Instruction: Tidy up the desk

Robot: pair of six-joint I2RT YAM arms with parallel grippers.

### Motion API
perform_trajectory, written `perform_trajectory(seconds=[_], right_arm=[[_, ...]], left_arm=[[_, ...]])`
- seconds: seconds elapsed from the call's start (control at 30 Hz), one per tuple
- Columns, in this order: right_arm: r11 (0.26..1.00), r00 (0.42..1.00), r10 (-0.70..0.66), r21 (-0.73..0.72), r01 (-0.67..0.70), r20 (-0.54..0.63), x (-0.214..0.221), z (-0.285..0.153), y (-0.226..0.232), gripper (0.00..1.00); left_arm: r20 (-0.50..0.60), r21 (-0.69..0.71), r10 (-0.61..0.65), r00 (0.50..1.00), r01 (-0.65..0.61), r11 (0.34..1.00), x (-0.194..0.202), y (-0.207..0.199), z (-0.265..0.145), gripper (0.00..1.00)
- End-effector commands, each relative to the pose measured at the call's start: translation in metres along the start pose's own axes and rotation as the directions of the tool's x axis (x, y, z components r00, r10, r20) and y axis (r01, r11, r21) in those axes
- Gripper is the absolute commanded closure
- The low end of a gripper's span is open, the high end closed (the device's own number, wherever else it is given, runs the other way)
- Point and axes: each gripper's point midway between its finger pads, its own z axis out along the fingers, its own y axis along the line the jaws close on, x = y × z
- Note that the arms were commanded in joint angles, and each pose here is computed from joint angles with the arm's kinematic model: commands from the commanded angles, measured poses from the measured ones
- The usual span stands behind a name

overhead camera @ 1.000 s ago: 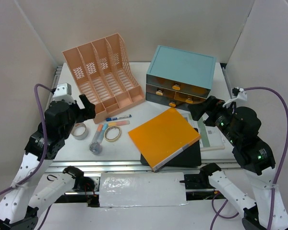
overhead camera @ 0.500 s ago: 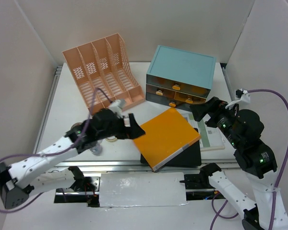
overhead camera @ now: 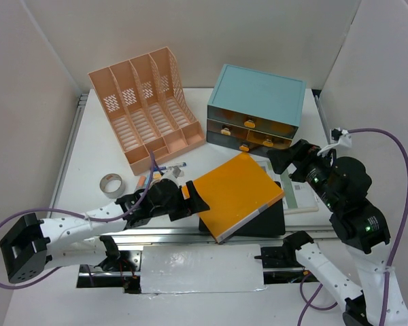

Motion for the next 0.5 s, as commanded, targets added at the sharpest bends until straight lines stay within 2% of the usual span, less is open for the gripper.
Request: perform_trajectory(seconds=[0.0, 0.3, 0.47], right_arm=[[0.999, 1.000, 0.013, -0.045, -0.012, 0.015, -0.001, 0.002, 0.007, 0.00], [0.995, 1.000, 0.013, -0.095, -0.015, -0.021, 0.012, 0.008, 0.012, 0.00], [0.995, 1.000, 0.007, -0.097, -0.009, -0.020, 0.010, 0.005, 0.013, 0.00]], left_arm=[[0.058, 0.042, -0.086, 0.995, 0.084, 0.996, -0.003, -0.003, 0.006, 0.00], [0.153, -0.049, 0.069, 0.986, -0.062, 0.997, -0.018, 0.028, 0.038, 0.00], [0.164, -0.091, 0.004, 0.987, 0.011, 0.996, -0.023, 0.061, 0.050, 0.01]])
